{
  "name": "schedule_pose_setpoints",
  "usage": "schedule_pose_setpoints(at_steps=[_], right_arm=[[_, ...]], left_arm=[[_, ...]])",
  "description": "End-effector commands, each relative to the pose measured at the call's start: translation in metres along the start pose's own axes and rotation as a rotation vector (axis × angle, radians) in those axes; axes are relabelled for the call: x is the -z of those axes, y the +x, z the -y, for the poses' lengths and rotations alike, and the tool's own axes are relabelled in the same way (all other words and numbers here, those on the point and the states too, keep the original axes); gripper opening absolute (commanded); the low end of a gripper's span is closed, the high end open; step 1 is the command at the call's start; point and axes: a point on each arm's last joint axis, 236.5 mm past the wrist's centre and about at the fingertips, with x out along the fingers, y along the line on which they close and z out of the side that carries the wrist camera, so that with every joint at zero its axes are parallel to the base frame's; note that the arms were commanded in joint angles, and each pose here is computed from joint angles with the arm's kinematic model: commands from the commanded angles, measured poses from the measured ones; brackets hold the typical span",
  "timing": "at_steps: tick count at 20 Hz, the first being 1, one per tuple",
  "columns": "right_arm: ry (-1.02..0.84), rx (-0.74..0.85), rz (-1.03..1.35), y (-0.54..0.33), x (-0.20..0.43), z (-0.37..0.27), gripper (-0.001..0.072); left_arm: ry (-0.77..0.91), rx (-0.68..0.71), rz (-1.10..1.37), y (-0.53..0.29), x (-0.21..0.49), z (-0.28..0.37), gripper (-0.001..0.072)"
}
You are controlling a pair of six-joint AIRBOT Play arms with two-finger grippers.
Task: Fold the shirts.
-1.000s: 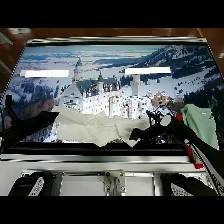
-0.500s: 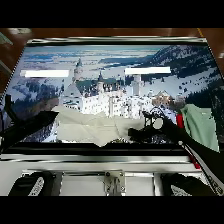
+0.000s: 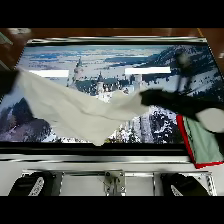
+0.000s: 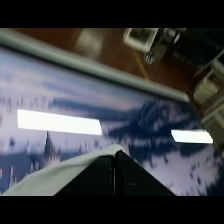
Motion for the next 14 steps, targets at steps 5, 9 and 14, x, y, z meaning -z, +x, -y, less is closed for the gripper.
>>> schedule_pose_setpoints(at_steps=[5, 9, 14], right_arm=[[-0.128, 0.391, 0.611, -0.253, -0.178, 0.014, 0.0058], [-0.101, 0.392, 0.555, -0.265, -0.165, 0.013, 0.0058], [-0.005, 0.434, 0.409, -0.274, -0.123, 0.027, 0.0058]], left_arm=[[0.389, -0.054, 0.455, -0.122, -0.186, 0.104, 0.0032], [0.361, -0.061, 0.416, -0.138, -0.173, 0.108, 0.0032], [0.364, -0.142, 0.335, -0.163, -0.148, 0.1, 0.0031]])
